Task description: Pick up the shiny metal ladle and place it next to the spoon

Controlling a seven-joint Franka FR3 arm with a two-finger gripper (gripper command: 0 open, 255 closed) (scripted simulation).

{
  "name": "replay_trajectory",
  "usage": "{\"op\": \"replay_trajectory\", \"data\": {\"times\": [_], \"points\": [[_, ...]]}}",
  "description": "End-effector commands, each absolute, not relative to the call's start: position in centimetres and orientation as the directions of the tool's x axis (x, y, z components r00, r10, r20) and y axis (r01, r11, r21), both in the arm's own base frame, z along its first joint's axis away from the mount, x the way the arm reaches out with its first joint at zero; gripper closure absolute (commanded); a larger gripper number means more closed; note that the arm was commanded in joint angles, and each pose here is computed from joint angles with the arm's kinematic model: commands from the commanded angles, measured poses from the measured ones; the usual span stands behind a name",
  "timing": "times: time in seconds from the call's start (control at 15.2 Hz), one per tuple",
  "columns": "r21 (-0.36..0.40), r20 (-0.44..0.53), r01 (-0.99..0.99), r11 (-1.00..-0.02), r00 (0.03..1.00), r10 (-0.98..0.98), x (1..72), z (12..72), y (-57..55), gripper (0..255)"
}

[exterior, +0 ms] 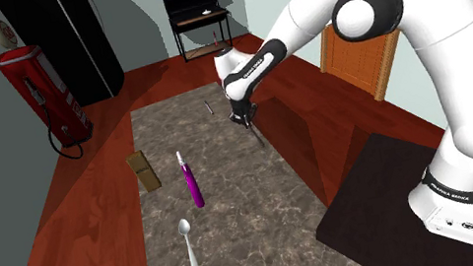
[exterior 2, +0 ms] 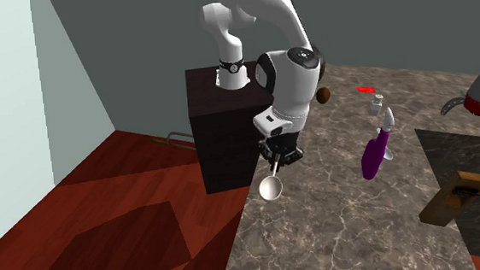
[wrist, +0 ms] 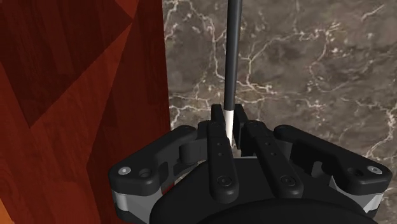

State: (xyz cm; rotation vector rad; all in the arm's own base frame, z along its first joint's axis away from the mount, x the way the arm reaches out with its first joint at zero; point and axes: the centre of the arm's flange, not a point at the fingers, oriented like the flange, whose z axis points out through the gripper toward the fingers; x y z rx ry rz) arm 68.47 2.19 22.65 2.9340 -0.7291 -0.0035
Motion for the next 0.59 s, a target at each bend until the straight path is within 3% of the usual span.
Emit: {"op": "replay_trajectory", "data": {"times": [0.0, 0.53], "points": [[0.115, 0.026, -0.466, -0.877, 0.884, -0.466, 67.5, 22.9, 3.9, 255], [0.115, 0.026, -0.466, -0.877, 0.884, -0.466, 62.0, 23.0, 13.0, 255]]}}
